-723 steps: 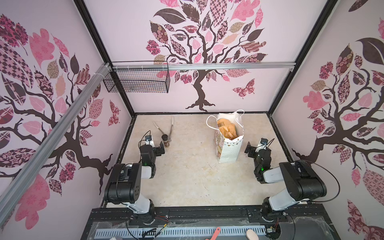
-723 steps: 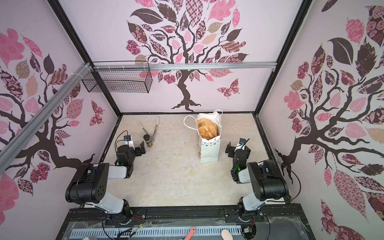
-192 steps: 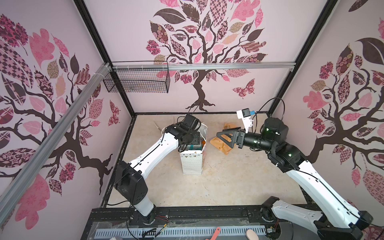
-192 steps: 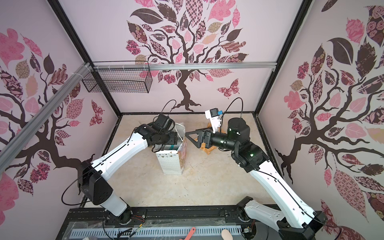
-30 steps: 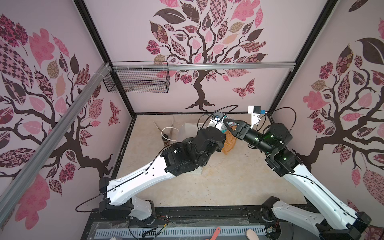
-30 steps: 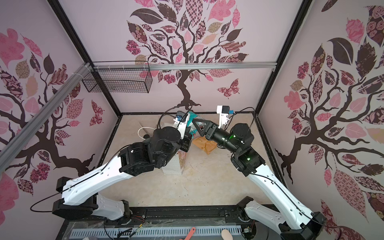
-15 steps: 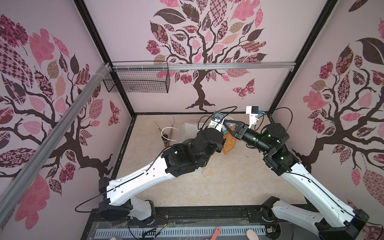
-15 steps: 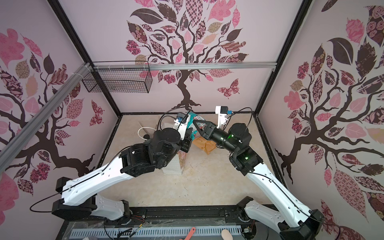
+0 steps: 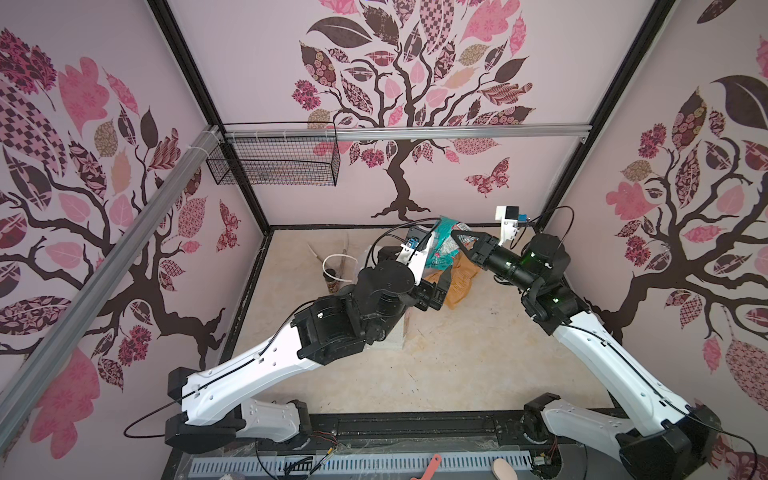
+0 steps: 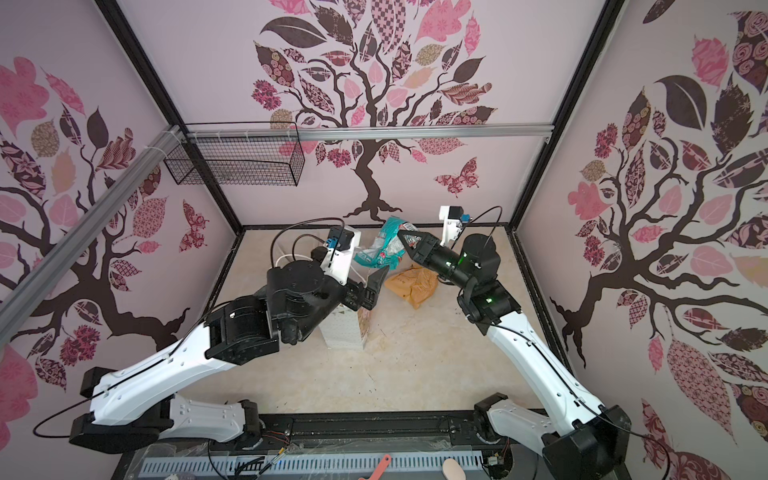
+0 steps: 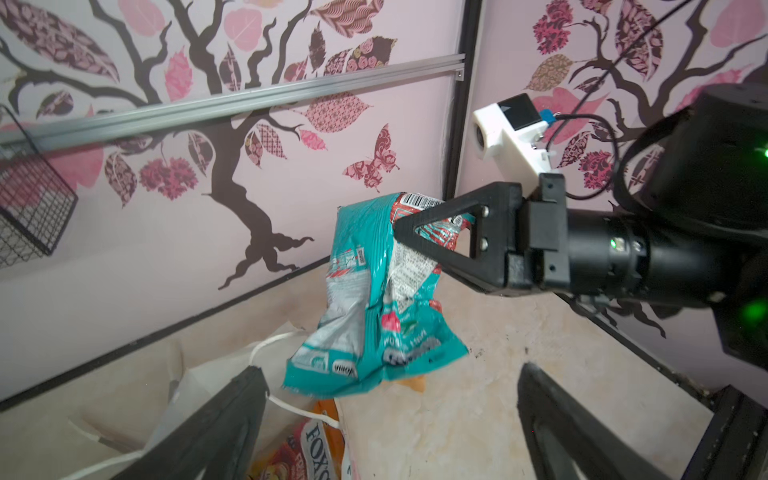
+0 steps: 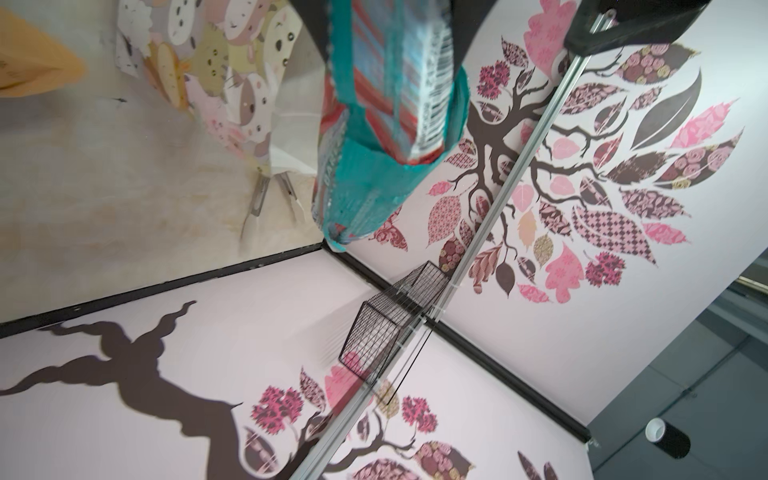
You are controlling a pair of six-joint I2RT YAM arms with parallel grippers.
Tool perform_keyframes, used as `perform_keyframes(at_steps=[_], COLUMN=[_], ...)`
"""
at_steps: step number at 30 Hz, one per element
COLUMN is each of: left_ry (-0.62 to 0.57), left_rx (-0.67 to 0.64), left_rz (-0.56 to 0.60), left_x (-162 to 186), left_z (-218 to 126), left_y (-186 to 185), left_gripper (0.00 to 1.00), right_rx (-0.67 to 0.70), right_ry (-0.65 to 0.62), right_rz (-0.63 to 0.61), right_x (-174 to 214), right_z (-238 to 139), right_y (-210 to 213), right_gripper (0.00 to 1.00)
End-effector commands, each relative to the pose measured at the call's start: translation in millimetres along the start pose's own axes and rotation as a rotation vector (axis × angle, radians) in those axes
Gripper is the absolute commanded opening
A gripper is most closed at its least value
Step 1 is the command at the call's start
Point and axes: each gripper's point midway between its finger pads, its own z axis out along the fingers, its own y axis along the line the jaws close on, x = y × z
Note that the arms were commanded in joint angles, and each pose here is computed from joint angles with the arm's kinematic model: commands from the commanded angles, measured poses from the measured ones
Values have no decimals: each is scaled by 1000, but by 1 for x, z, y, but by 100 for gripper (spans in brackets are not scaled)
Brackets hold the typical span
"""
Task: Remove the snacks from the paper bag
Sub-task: 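Carry the teal pack beside the tan wrapper with the right gripper and release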
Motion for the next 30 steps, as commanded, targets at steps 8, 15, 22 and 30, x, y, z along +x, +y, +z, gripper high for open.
perform_keyframes(at_steps=[8, 15, 22, 30], left_ry=[0, 12, 57, 78], left_rx=[294, 354, 391, 366], left_rz=[105, 145, 173, 185], left_x=[19, 35, 51, 63], left_z=[-29, -43, -53, -49], left_y=[-34, -35, -34, -30], left_gripper=[99, 99, 99, 98], right_rx=[92, 209, 325, 466], right_ry=[-127, -170, -173, -144], right_rz=[44, 100, 178, 247], right_x=[-66, -79, -66, -25], right_z=[-19, -33, -44, -58], right_y=[-76, -142, -212, -280], right_gripper=[8, 8, 8, 8])
